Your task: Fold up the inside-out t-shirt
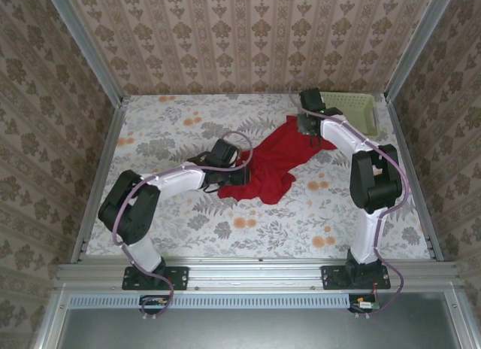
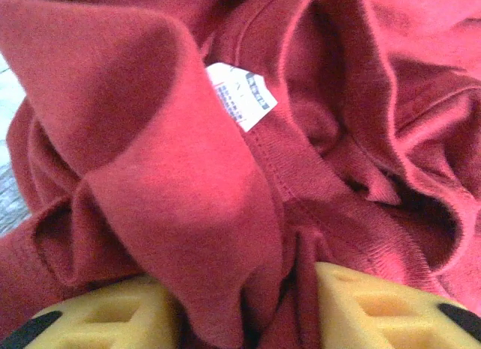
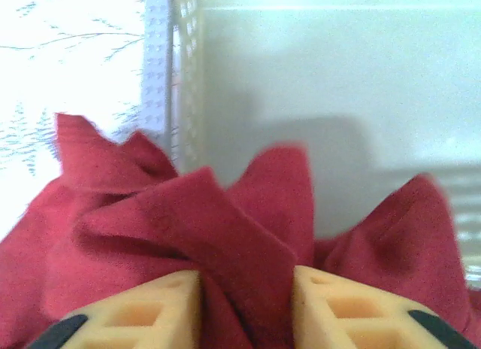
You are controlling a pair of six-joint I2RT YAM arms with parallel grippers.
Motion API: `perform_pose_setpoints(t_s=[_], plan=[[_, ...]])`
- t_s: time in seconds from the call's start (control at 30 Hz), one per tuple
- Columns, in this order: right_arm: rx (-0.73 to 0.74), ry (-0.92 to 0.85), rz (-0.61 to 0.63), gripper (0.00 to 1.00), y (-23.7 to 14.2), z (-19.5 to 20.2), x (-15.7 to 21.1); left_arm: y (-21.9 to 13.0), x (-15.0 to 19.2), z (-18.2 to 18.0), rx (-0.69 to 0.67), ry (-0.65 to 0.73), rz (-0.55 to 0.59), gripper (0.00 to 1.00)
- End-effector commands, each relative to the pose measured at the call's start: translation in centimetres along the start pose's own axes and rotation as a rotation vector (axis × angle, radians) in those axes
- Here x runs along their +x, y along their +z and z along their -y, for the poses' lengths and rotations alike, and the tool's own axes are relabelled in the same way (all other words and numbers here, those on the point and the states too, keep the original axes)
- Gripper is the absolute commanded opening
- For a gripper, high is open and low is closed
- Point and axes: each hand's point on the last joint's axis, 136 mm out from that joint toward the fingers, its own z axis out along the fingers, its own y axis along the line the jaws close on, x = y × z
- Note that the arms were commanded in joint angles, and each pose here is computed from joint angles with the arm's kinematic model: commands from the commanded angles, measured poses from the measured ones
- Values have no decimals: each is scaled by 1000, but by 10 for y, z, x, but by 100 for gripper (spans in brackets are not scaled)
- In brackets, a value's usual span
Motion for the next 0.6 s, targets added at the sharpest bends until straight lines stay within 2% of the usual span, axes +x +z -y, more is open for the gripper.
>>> perform_pose_setpoints(t_s=[0.0,0.1,0.23,0.33,0.57], plan=[[96,21,-17,18,10,42,-12,6,-12,35,82,41,6,40],[98,65,-22,6,8,60,-20,12,-19,53,109,63,0,30],[95,82,37,1,-15,69,-40,7,-29,69,134,86,19,18],[77,83,87,0,-46,68,-51,-12,-39,74,143,98,69,12],[9,52,271,0,-144,49,-66,-70,-50,70,136,126,238,0]])
